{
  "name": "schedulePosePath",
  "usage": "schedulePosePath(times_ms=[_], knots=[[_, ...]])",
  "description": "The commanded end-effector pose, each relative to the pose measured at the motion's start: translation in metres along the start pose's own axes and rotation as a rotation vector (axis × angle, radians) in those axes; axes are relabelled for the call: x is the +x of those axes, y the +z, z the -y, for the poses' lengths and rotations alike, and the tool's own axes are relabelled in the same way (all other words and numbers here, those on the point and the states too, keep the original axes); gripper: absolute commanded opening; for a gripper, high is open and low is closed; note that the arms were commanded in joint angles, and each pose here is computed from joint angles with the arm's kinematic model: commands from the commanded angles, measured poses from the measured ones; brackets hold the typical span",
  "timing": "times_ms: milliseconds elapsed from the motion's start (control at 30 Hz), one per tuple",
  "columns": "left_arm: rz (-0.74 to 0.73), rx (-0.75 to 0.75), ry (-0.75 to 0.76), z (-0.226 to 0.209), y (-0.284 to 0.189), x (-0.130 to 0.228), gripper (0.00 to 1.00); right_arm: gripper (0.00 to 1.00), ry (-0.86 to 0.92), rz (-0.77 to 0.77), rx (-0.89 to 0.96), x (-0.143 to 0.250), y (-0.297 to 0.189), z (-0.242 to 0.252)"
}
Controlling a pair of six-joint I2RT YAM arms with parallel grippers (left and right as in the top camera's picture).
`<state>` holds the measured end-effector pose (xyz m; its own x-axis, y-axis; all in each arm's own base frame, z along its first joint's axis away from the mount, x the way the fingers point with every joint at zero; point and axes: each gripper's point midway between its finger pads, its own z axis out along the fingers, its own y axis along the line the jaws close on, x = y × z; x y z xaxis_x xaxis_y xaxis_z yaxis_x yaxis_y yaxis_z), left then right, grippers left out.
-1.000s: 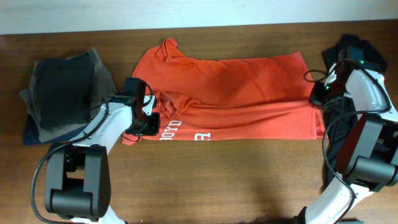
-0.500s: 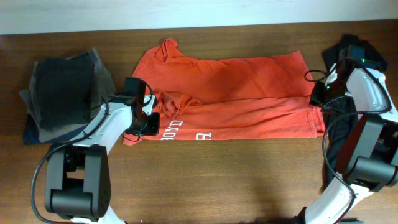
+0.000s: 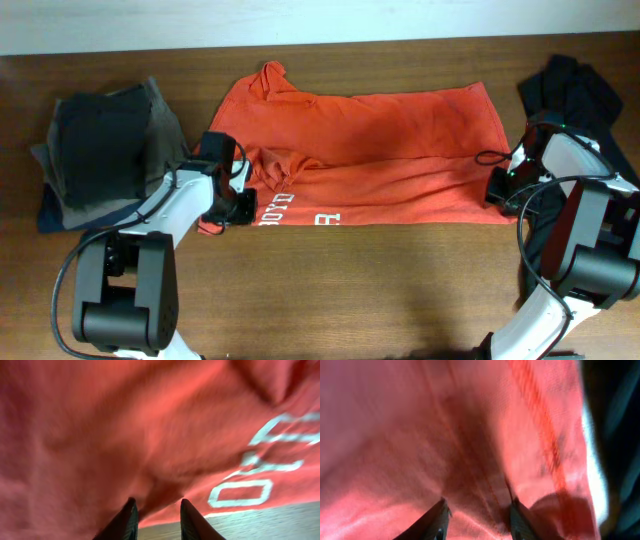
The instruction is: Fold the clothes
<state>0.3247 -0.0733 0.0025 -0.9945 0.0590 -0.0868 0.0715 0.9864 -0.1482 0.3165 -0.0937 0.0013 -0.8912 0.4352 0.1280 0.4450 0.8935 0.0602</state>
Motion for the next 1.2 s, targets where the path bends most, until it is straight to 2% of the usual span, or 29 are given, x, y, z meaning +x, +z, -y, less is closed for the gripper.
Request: schedulePosePath(times_ms=[0,167,267,367,433,500,567,633,767,833,900,933,1167], knots=[[-0.082,-0.025,0.001,-0.007,0.011,0.024,0.28,0.44,-0.001,-0.061,0.022,0.020,-0.004,0.005],[-0.181,-0.207,-0.017,-0.042,0.007,0.052,0.27,0.44,0.033,-0.142,0.140,0.041,-0.008,0.026],[-0.197,-0.205,-0.032,-0.045,0.006,0.056,0.26,0.44,0.042,-0.159,0.167,0.045,-0.009,0.030],[-0.209,-0.225,-0.042,-0.050,0.004,0.059,0.18,0.44,0.042,-0.177,0.173,0.050,-0.010,0.031],[-0.180,-0.210,-0.075,-0.050,0.004,0.053,0.18,0.45,0.042,-0.172,0.172,0.049,-0.010,0.031],[-0.121,-0.176,-0.077,-0.045,0.002,0.040,0.19,0.45,0.042,-0.169,0.171,0.048,-0.010,0.031],[-0.055,-0.137,-0.074,-0.038,-0.002,0.026,0.26,0.45,0.042,-0.166,0.170,0.047,-0.010,0.031],[0.006,-0.119,-0.069,-0.034,-0.008,0.013,0.42,0.45,0.042,-0.160,0.169,0.046,-0.010,0.030],[0.036,-0.169,-0.070,-0.042,-0.015,0.009,0.43,0.46,0.042,-0.151,0.164,0.044,-0.009,0.030],[0.046,-0.254,-0.094,-0.056,-0.018,0.008,0.43,0.46,0.042,-0.151,0.164,0.043,-0.009,0.030],[0.070,-0.385,-0.171,-0.080,-0.026,0.008,0.43,0.46,0.042,-0.151,0.164,0.044,-0.009,0.030],[0.077,-0.404,-0.205,-0.085,-0.027,0.008,0.43,0.46,0.042,-0.151,0.164,0.044,-0.009,0.030],[0.100,-0.354,-0.317,-0.099,-0.035,0.003,0.43,0.46,0.042,-0.151,0.164,0.043,-0.009,0.030]])
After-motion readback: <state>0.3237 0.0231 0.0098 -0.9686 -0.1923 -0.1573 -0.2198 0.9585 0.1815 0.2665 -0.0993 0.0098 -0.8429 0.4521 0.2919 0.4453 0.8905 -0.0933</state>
